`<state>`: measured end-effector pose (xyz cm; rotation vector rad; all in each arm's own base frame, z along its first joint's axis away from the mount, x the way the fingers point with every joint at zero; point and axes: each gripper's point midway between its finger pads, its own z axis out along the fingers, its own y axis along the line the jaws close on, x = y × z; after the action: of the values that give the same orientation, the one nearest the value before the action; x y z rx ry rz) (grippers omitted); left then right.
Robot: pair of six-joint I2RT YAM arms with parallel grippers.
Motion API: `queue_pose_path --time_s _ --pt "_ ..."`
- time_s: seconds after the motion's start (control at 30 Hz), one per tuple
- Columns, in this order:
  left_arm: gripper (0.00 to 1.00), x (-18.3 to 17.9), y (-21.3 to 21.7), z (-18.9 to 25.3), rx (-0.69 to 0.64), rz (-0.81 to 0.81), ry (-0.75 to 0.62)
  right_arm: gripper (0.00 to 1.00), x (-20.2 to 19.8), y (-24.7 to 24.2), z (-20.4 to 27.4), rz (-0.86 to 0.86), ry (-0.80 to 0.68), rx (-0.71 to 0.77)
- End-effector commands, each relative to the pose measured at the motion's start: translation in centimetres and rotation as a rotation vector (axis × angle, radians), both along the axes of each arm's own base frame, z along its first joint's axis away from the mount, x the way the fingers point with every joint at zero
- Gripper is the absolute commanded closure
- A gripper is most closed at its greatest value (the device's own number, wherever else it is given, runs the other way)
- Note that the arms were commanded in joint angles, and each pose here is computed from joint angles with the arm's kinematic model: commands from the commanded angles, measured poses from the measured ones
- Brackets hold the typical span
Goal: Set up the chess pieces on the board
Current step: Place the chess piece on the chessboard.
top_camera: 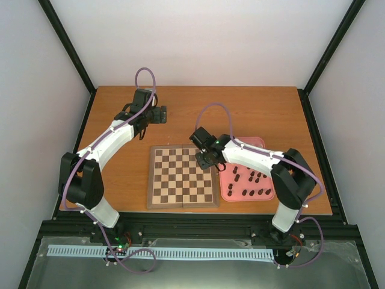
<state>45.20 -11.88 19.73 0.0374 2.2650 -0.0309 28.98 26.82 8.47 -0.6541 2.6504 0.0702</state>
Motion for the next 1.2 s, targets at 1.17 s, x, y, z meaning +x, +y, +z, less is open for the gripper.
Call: queue_pose_path --time_s 1.17 --pt "0.0 0.9 -0.2 1.1 0.013 0.002 -0.022 0.81 1.4 1.3 -3.0 0.008 -0.009 -0.037"
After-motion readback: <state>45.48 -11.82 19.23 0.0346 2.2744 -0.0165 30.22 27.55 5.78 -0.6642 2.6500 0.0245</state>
